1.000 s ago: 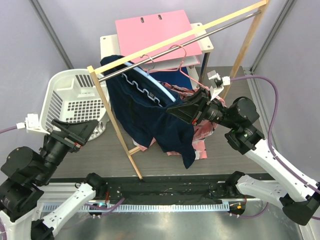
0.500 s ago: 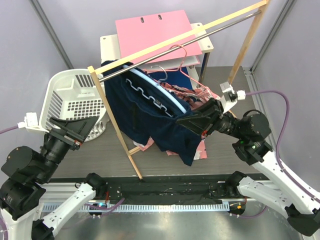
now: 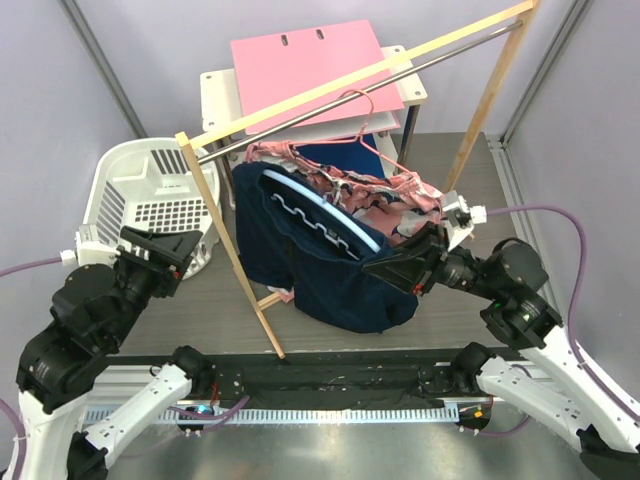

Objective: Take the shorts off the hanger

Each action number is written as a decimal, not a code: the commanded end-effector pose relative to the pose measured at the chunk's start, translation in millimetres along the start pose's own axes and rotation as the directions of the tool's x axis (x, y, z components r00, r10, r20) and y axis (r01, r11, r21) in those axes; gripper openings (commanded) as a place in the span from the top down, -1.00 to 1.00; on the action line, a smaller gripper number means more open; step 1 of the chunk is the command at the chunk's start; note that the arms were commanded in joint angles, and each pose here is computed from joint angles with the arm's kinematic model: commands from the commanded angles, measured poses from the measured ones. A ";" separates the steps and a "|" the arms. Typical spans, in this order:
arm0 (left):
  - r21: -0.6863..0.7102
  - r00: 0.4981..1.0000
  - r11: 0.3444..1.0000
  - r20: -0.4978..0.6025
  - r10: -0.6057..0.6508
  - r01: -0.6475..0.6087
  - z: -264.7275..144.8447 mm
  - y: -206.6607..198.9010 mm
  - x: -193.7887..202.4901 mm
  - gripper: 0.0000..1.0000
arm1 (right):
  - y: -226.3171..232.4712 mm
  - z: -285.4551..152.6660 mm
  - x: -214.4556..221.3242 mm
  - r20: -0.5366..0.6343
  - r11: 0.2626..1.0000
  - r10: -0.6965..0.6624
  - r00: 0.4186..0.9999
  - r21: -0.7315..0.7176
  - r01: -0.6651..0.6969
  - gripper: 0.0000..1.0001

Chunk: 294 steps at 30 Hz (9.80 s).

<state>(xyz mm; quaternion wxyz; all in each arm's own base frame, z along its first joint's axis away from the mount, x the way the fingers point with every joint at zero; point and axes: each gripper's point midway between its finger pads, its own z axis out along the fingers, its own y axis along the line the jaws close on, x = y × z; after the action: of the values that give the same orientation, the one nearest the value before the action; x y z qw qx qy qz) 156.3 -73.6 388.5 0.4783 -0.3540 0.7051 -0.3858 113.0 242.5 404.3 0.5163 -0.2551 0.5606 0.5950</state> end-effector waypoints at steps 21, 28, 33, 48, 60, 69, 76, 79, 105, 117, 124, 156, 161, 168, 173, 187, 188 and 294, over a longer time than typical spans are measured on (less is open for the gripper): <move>0.034 0.794 0.793 -0.039 -0.607 0.608 76.1 -53.8 15.8 -0.15 | -24.5 77.2 0.6 -0.076 0.986 0.024 0.997 -0.164 -0.036 0.99; 0.020 0.788 0.788 -0.029 -0.615 0.616 81.1 -50.6 17.4 -0.12 | -17.3 104.5 -5.5 -0.095 0.972 0.064 0.993 -0.217 -0.083 0.99; 0.016 0.782 0.781 -0.010 -0.624 0.624 86.1 -44.2 18.0 -0.06 | -4.9 118.2 4.9 -0.109 0.960 0.072 0.991 -0.261 -0.099 0.98; 0.049 0.762 0.770 0.111 -0.638 0.637 99.5 -22.3 5.2 0.24 | 3.2 134.5 20.2 -0.149 0.943 0.084 0.985 -0.308 -0.127 0.99; 0.079 0.766 0.773 0.097 -0.635 0.630 115.6 -25.1 9.9 0.34 | 14.6 133.8 12.6 -0.147 0.920 0.110 0.983 -0.360 -0.157 0.99; 0.101 0.794 0.795 0.059 -0.605 0.599 122.2 -44.0 10.2 0.99 | 19.1 129.0 17.2 -0.172 0.907 0.133 0.976 -0.375 -0.190 0.99; 0.067 0.813 0.816 0.079 -0.577 0.573 111.8 -47.0 4.5 0.99 | -37.1 114.4 44.4 -0.250 0.996 0.075 0.965 -0.020 -0.082 0.15; 0.085 0.808 0.812 0.091 -0.583 0.577 111.2 -51.0 -0.7 0.99 | -49.7 97.7 44.9 -0.281 0.997 0.007 0.960 0.072 0.014 -0.02; 0.180 0.750 0.749 0.073 -0.657 0.638 119.1 -80.7 -13.4 0.99 | -59.6 49.8 99.4 -0.359 0.979 0.149 0.922 0.186 -0.086 0.16; 0.094 0.810 0.815 0.090 -0.579 0.572 110.8 -56.2 -3.1 1.00 | -54.3 87.6 16.0 -0.294 0.971 0.056 0.954 0.239 0.016 -0.54; 0.088 0.811 0.816 0.087 -0.578 0.572 108.8 -51.7 -1.1 0.99 | -53.3 119.5 10.6 -0.280 0.979 0.109 0.954 0.196 -0.055 -0.22; 0.059 0.816 0.821 0.093 -0.571 0.567 118.6 -47.3 4.0 0.99 | -40.1 140.8 22.5 -0.289 0.983 0.127 0.949 0.167 -0.080 0.75; 0.060 0.814 0.821 0.102 -0.571 0.568 119.8 -46.7 2.8 0.99 | -39.0 130.1 19.1 -0.272 0.983 0.101 0.957 0.174 -0.054 0.99; 0.131 0.779 0.792 0.145 -0.610 0.596 119.8 -51.5 -11.5 0.99 | -35.1 110.2 40.8 -0.321 0.983 0.130 0.938 0.167 -0.079 0.99; 0.166 0.771 0.788 0.166 -0.615 0.592 119.3 -57.1 -19.5 1.00 | -36.0 89.5 45.8 -0.311 0.978 0.131 0.941 0.197 -0.071 0.99; 0.220 0.740 0.767 0.206 -0.640 0.602 116.5 -56.5 -31.5 0.99 | -37.6 23.3 81.2 -0.340 0.954 0.187 0.922 0.288 -0.087 0.98; 0.222 0.739 0.767 0.207 -0.641 0.603 116.5 -56.6 -32.1 0.99 | -35.5 17.6 78.9 -0.330 0.954 0.181 0.926 0.287 -0.085 0.98; 0.190 0.771 0.753 -0.039 -0.635 0.630 112.3 -56.4 14.1 0.85 | -56.5 93.7 75.8 -0.435 0.881 -0.064 0.898 0.398 0.255 0.99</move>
<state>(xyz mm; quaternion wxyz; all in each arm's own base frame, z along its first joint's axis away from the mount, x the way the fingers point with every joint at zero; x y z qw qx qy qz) 278.5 -145.0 362.3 0.3303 -0.5594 0.5298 -0.5452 146.5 352.0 312.5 0.4321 -0.3357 0.7614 0.3477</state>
